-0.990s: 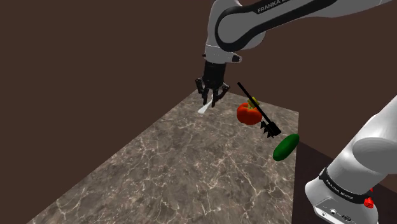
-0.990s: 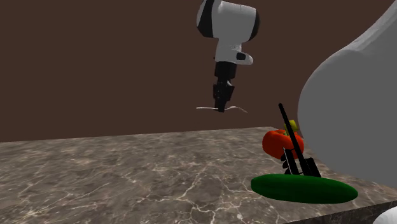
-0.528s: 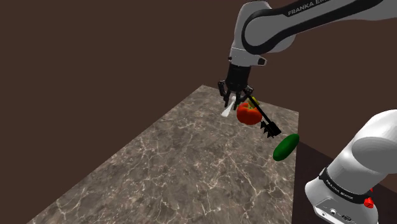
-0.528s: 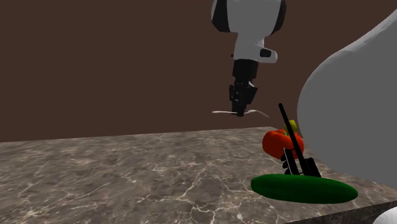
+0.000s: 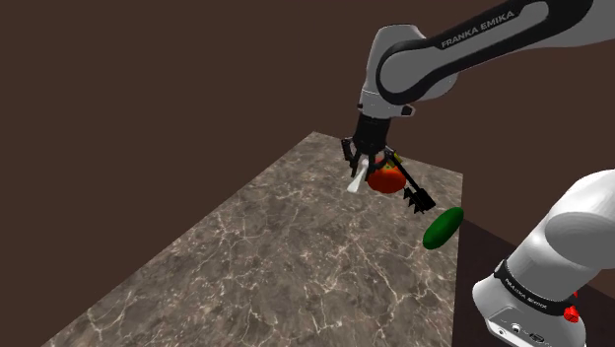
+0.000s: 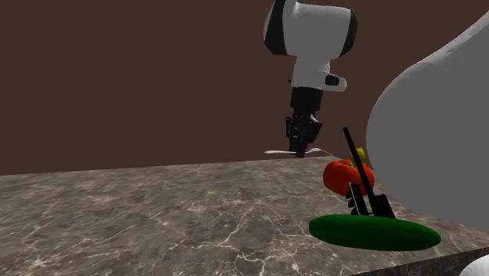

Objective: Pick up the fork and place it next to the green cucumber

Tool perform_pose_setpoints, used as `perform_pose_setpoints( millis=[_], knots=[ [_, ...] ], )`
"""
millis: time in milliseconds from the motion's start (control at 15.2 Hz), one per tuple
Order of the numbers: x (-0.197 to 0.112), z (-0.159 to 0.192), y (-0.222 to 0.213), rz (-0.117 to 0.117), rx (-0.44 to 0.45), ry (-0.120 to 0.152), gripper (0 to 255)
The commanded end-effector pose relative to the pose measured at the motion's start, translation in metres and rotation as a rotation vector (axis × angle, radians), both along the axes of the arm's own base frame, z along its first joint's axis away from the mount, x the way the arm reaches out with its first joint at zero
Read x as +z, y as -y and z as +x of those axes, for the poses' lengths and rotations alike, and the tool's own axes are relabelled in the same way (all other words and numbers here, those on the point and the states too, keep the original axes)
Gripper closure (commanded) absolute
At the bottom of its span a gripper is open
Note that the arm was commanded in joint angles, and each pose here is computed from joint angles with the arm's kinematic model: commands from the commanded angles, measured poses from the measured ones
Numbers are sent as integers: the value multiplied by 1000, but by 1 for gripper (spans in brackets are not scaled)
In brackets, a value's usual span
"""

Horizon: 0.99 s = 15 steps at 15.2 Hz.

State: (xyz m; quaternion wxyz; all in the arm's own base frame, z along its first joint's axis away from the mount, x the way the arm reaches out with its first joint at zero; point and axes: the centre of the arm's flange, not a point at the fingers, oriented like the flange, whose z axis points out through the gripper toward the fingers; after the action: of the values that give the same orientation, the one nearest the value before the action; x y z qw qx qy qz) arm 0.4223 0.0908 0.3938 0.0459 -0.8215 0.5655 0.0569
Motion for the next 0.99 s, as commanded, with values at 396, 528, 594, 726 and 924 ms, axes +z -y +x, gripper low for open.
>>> perform_pose_setpoints(
  millis=[396,528,594,726,924],
  knots=[
    [-42,-1,0,0,0,1,255],
    [-53,-1,0,0,0,1,255],
    [-58,-1,0,0,0,1,255],
    [-71,-1,0,0,0,1,255],
    [-71,-1,0,0,0,1,255]
  ],
)
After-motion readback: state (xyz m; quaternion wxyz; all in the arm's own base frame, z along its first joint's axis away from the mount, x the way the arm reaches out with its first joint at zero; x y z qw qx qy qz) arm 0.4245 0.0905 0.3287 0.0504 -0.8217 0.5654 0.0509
